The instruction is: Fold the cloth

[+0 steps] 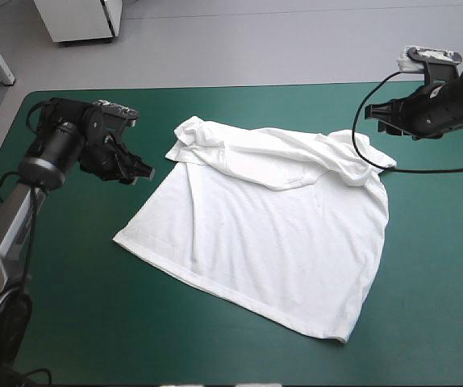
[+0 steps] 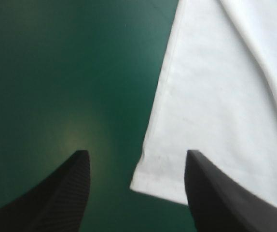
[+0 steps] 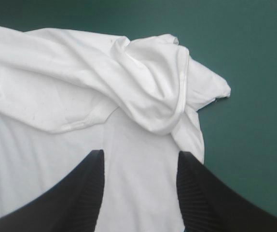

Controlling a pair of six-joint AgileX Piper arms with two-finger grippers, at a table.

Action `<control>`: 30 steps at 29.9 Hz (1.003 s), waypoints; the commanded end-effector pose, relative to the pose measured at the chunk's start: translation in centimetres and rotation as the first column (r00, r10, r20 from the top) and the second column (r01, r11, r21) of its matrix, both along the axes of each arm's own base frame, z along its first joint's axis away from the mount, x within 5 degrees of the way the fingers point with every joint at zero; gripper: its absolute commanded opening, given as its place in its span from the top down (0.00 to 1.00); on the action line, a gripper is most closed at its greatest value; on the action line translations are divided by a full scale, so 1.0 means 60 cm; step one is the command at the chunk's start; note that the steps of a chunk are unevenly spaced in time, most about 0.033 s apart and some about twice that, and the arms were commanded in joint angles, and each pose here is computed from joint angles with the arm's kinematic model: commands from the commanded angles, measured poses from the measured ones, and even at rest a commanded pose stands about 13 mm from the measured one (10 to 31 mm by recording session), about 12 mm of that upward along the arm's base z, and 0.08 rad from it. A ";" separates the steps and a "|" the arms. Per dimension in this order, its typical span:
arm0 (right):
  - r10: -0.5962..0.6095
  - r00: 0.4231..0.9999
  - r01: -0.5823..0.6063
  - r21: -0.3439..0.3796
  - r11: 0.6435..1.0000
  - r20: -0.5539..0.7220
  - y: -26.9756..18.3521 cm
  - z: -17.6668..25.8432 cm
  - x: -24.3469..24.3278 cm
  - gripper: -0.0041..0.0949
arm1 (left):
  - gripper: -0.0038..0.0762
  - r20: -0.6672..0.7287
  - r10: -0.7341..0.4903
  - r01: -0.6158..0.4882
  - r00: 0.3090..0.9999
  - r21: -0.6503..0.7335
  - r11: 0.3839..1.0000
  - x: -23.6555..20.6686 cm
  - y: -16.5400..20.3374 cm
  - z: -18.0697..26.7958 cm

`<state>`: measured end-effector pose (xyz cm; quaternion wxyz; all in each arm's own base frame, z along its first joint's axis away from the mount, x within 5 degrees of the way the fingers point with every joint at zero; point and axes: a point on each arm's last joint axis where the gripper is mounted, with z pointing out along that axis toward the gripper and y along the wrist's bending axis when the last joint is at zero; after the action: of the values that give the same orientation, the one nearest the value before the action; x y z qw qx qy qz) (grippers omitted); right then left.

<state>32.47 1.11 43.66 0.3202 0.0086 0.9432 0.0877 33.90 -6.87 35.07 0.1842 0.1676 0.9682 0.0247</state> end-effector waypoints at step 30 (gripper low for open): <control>0.021 0.994 -0.025 0.036 0.999 0.105 0.008 0.053 -0.112 0.51 | 0.42 -0.144 0.051 -0.048 0.988 0.024 0.999 -0.054 0.029 -0.153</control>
<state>26.99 1.44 45.44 0.3440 0.0069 0.9332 0.1032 30.35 -5.87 24.66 0.0731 0.1671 0.9828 0.0296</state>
